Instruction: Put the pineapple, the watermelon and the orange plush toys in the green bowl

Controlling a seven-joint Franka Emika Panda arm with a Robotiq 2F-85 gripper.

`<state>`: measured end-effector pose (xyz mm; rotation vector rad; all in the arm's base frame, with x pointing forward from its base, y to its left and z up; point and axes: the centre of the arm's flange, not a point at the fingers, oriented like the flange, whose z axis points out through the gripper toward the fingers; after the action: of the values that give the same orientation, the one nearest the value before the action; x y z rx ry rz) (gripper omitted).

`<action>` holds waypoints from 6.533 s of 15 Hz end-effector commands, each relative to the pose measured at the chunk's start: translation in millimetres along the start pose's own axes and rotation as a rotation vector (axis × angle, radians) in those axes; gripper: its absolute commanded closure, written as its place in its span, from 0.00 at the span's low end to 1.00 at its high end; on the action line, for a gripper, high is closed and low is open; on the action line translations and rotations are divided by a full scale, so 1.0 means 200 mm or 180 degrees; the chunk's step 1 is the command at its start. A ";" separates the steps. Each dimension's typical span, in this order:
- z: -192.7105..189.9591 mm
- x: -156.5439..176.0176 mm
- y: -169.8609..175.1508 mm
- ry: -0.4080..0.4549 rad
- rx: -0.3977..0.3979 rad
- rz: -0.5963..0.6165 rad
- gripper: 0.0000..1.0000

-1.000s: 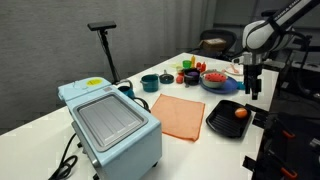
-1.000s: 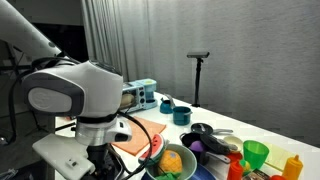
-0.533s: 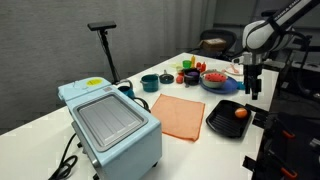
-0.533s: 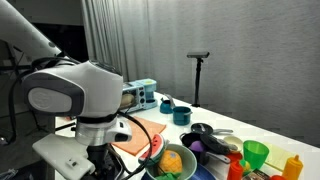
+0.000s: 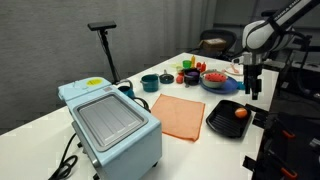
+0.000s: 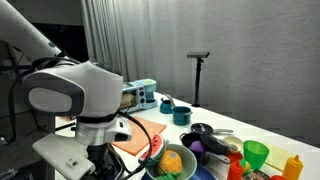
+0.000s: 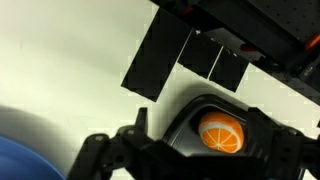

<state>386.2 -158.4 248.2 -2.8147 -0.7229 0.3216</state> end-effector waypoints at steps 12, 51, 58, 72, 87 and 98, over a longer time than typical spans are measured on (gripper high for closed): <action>-0.01 0.01 -0.08 0.0548 0.0376 -0.0026 0.00; -0.20 0.19 -0.27 0.0950 -0.0305 -0.0322 0.96; -0.73 0.24 0.02 0.1604 -0.0649 0.0280 0.96; -0.72 0.31 0.74 0.1479 -0.0622 0.1659 0.61; -0.77 0.13 0.44 0.0832 -0.0193 0.1133 0.00; -0.82 0.00 0.12 0.0744 -0.0392 0.0673 0.00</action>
<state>439.8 -205.0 398.0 -2.9825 -0.4092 -0.0217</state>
